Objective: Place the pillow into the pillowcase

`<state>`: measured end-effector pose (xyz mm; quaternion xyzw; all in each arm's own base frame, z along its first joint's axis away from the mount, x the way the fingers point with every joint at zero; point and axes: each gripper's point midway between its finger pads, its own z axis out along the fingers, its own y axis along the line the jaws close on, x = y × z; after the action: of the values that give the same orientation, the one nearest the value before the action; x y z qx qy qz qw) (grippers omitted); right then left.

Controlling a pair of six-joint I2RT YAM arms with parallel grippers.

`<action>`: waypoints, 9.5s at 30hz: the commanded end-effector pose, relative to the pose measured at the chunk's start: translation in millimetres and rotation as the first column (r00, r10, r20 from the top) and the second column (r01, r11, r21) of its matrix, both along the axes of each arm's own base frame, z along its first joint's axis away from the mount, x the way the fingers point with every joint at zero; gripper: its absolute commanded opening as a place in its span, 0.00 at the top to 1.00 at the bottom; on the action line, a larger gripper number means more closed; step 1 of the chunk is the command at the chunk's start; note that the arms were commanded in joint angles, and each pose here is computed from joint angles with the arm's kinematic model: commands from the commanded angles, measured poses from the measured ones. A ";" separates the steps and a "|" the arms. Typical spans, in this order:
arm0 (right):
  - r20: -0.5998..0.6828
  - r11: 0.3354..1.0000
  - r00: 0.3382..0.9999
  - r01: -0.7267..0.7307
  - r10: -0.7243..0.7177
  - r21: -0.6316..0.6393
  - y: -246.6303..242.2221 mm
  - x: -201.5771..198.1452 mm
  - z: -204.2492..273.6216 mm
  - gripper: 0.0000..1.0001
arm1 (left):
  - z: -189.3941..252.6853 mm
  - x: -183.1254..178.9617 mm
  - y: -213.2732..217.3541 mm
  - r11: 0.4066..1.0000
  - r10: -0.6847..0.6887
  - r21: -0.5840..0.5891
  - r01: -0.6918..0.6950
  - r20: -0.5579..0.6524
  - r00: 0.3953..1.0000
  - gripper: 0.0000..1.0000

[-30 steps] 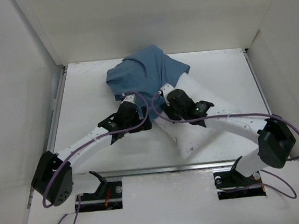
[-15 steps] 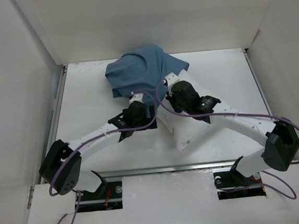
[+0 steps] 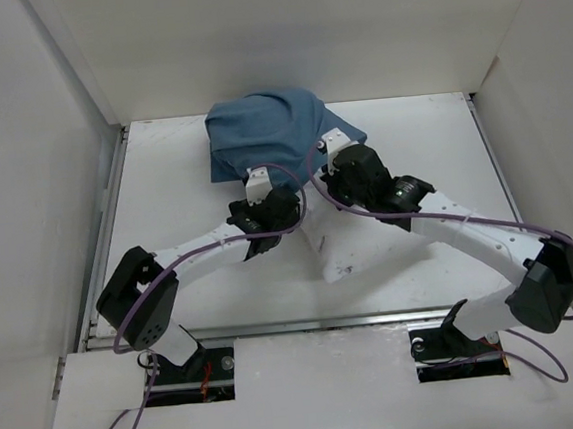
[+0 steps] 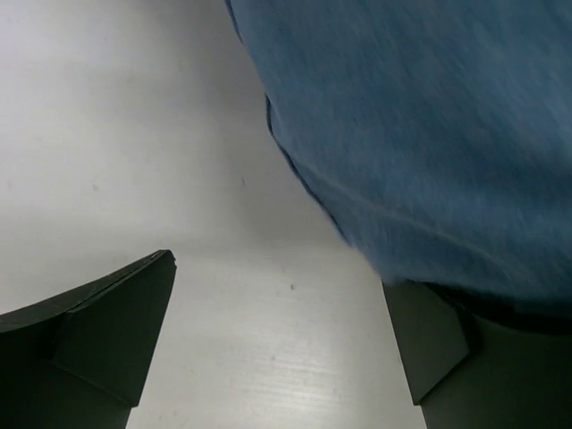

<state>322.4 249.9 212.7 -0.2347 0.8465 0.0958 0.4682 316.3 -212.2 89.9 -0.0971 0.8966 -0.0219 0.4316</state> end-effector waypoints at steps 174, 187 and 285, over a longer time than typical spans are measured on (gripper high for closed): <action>-0.239 0.770 0.887 -0.179 0.396 0.612 25.2 -17.6 -40.7 0.07 | 55.2 63.9 -35.7 0.882 -0.400 -0.274 0.384 -0.001 0.917 0.00; -0.135 0.657 0.704 -0.553 0.698 0.513 120.1 -92.4 -21.8 0.11 | 112.8 80.9 -23.0 0.899 -0.391 -0.163 0.406 0.115 0.913 0.03; 0.235 0.498 0.711 -0.653 0.662 0.571 67.5 -63.8 110.7 1.00 | 242.3 89.0 -133.9 0.938 -0.279 -0.078 0.339 0.413 0.867 1.00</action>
<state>257.5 314.9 295.3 -0.3634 0.6590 0.5162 0.4090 393.6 -337.7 279.2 0.0869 0.8404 -0.1211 0.5211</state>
